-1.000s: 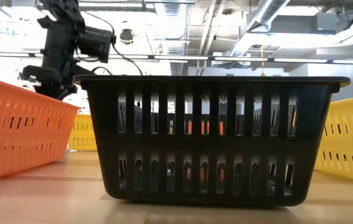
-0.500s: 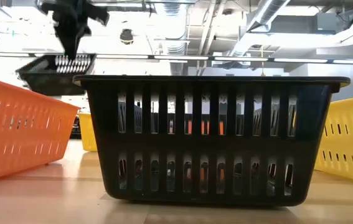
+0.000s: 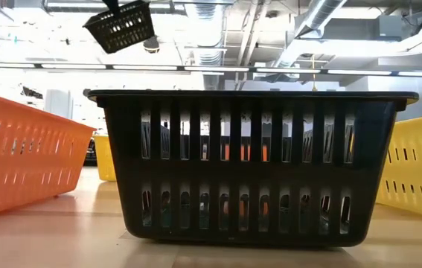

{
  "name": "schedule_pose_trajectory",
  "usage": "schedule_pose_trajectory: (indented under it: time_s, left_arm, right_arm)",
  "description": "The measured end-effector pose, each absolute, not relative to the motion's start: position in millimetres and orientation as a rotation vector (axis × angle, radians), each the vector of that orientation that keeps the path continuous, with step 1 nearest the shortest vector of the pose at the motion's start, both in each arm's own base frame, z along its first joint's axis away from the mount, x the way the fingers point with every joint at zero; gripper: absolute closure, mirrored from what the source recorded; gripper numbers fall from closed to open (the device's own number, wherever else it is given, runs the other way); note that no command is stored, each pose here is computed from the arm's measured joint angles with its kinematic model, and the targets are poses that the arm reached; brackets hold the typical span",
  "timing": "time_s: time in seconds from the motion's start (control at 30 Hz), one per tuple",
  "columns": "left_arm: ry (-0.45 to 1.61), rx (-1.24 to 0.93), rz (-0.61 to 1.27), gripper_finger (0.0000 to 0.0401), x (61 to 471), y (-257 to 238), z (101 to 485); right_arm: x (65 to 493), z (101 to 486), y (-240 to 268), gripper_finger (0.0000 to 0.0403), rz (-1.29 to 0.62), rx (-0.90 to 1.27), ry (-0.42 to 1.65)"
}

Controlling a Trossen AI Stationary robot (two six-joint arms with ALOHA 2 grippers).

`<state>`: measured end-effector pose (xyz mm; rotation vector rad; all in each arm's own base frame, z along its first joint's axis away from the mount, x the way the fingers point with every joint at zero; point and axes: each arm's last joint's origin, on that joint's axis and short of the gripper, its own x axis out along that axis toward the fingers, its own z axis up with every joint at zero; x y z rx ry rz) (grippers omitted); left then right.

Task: Stack baskets on shelf by color
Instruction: Put the left black bin on the shelf

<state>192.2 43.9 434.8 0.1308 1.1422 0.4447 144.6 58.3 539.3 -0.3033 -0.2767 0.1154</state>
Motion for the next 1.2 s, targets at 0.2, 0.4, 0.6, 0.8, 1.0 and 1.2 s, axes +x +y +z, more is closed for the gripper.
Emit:
schedule_pose_trajectory:
  time_s: [0.2,0.4,0.6,0.8,1.0,1.2]
  left_arm:
    - [1.169,0.213,0.357,0.0401,216.1,49.0,435.4]
    - [1.204,0.314,0.243,0.0401,257.1,65.2,435.4]
    - [1.132,0.366,0.199,0.0401,298.7,96.9,445.8]
    - [1.074,0.327,0.193,0.0401,323.0,141.8,429.3]
    - [1.091,0.227,0.23,0.0401,342.3,180.1,400.5]
    - [1.12,0.193,0.21,0.0401,363.3,205.7,367.4]
  right_arm:
    - [137.6,539.5,52.0,0.0397,0.054,-0.307,-0.257]
    - [133.8,533.9,47.7,0.04,-0.014,-0.277,-0.177]
    - [133.9,522.5,44.5,0.04,-0.103,-0.234,-0.051]
    - [118.1,515.6,36.4,0.0401,-0.128,-0.233,0.024]
    - [99.9,514.0,28.2,0.0402,-0.126,-0.24,0.04]
    - [88.6,510.6,23.2,0.0402,-0.122,-0.252,0.067]
